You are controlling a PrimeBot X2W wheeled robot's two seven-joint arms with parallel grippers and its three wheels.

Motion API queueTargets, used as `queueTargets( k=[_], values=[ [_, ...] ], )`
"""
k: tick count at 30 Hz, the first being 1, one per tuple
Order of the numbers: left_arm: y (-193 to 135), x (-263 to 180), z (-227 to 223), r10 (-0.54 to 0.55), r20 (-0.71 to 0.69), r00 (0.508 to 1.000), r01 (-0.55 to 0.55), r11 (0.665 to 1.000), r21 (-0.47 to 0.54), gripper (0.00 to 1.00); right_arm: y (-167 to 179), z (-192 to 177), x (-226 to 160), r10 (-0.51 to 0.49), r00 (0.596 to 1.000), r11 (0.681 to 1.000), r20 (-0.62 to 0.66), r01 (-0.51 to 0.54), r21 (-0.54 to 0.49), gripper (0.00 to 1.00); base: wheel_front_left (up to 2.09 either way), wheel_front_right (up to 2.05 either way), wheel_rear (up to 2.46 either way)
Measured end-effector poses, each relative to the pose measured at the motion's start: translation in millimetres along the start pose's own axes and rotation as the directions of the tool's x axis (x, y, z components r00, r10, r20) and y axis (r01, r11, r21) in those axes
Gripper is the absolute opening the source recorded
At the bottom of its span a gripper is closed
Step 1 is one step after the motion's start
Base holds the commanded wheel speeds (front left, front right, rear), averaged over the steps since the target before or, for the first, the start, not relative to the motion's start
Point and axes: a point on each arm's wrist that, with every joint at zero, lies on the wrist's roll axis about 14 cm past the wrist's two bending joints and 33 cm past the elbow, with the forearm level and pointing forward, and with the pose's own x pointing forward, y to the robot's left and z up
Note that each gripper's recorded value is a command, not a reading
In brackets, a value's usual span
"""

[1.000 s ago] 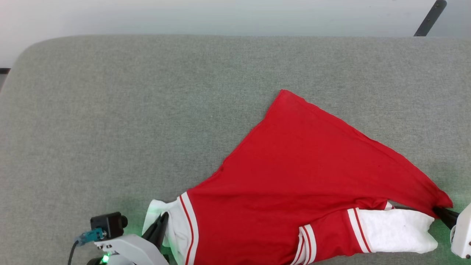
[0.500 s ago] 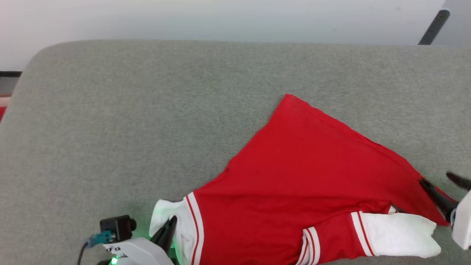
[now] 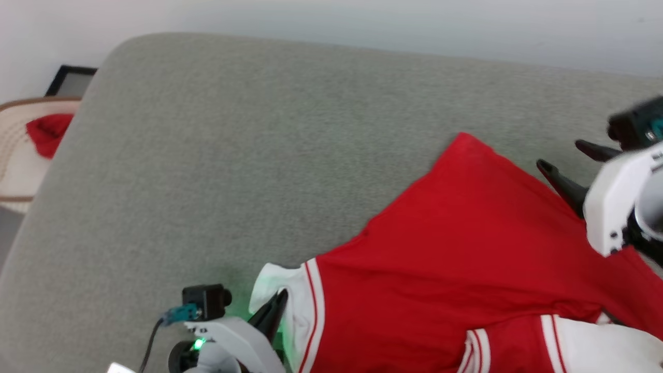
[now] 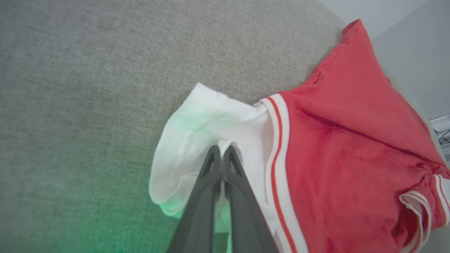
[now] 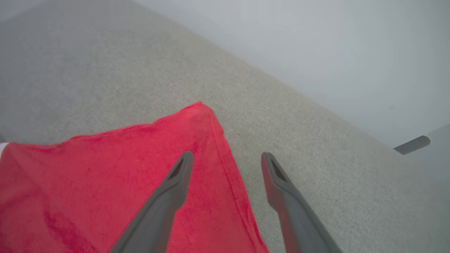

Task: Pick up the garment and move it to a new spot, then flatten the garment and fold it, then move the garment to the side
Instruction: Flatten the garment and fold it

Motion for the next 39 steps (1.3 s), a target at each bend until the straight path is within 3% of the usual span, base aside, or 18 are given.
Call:
queueTargets(
  k=[11, 22, 23, 24, 25, 32, 39],
  values=[
    [4, 6, 0, 0.016, 0.008, 1.0, -0.016, 1.0, -0.016, 0.0, 18, -19, 88, 0.098, 0.956, 0.994, -0.278, -0.108, -0.021, 1.0, 0.0, 0.0, 0.0],
    [14, 14, -4, 0.046, 0.003, 0.999, -0.046, 0.998, -0.044, 0.0, 27, -65, 130, 0.129, 0.84, 0.989, -0.526, -0.149, 0.004, 1.0, 0.0, 0.0, 0.0],
    [15, 14, -4, 0.05, 0.004, 0.999, -0.05, 0.998, -0.048, 0.0, 28, -68, 132, 0.134, 0.829, 0.988, -0.543, -0.152, 0.011, 0.54, 0.0, 0.0, 0.0],
    [15, 15, -5, 0.053, 0.003, 0.999, -0.052, 0.997, -0.05, 0.0, 29, -71, 133, 0.138, 0.815, 0.988, -0.563, -0.153, 0.02, 0.54, 0.0, 0.0, 0.0],
    [16, 15, -4, 0.053, 0.004, 0.999, -0.052, 0.997, -0.051, 0.0, 29, -72, 135, 0.141, 0.806, 0.988, -0.575, -0.154, 0.026, 0.0, 0.0, 0.0, 0.0],
    [18, 18, -7, 0.058, 0.0, 0.998, -0.058, 0.997, -0.054, 0.0, 28, -70, 138, 0.139, 0.791, 0.989, -0.595, -0.146, 0.037, 0.0, 0.0, 0.0, 0.0],
    [18, 18, 2, 0.029, -0.054, 0.998, -0.03, 1.0, -0.006, 0.0, 18, -56, 126, 0.115, 0.824, 0.993, -0.555, -0.11, 0.042, 0.0, 0.0, 0.0, 0.0]
  ],
)
